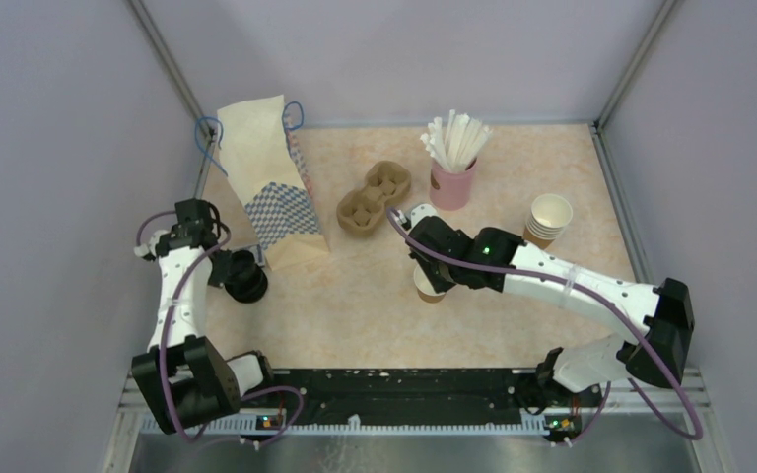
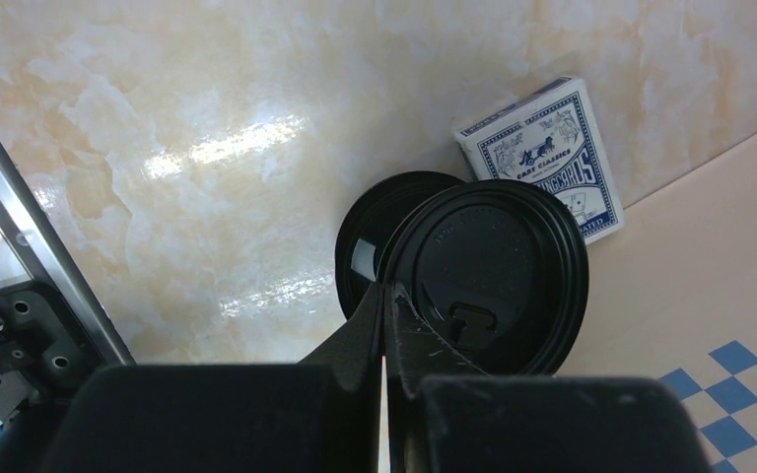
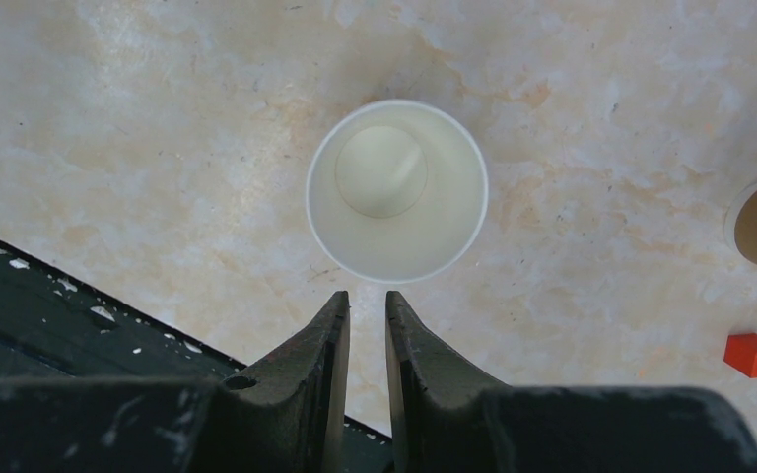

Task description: Pack the takeout coffee

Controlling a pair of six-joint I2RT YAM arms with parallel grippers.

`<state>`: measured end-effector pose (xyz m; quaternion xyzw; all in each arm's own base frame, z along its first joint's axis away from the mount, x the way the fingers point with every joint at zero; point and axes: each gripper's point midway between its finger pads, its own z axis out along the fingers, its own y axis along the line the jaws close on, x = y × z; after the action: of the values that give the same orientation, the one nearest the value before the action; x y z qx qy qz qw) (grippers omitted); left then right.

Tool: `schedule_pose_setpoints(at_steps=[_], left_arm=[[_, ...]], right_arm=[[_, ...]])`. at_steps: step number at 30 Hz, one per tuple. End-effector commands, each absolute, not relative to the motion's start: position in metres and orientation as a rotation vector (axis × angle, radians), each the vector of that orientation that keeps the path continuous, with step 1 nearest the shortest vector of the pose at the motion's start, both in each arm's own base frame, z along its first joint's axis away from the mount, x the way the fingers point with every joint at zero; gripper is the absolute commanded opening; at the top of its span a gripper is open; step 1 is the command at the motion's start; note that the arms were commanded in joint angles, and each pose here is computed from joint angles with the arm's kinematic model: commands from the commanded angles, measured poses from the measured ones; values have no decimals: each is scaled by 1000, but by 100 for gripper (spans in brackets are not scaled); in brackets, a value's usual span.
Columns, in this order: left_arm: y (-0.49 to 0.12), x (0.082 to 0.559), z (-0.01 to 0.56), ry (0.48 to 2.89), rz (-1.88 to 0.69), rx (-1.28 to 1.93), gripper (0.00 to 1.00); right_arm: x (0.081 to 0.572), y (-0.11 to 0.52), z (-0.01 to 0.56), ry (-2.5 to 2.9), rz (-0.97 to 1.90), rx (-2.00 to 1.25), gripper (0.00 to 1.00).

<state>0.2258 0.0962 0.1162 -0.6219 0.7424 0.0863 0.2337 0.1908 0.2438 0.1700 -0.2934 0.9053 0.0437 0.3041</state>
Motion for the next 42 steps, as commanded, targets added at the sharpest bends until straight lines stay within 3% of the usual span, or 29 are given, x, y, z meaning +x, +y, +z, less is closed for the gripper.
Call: schedule_pose_setpoints(at_steps=[1, 6, 8, 9, 10, 17, 25, 33, 42], left_arm=[[99, 224, 128, 2005, 244, -1719, 0], [95, 216, 111, 2056, 250, -1714, 0], [92, 213, 102, 2083, 249, -1716, 14], [91, 214, 98, 2093, 242, -1709, 12], [90, 214, 94, 2106, 240, -1705, 0], [97, 211, 97, 2058, 288, -1731, 0], [93, 219, 139, 1997, 198, -1709, 0], [85, 232, 144, 2015, 76, -1582, 0], [70, 207, 162, 2045, 20, -1453, 0]], right_arm=[[192, 253, 181, 2364, 150, -787, 20], [192, 252, 180, 2365, 148, -786, 20], [192, 253, 180, 2365, 149, -789, 20], [192, 253, 180, 2364, 149, -790, 20], [192, 254, 180, 2364, 152, -789, 20], [192, 253, 181, 2363, 151, -792, 20], [192, 255, 178, 2370, 151, -798, 19], [193, 257, 178, 2371, 152, -800, 19], [203, 281, 183, 2335, 260, -676, 21]])
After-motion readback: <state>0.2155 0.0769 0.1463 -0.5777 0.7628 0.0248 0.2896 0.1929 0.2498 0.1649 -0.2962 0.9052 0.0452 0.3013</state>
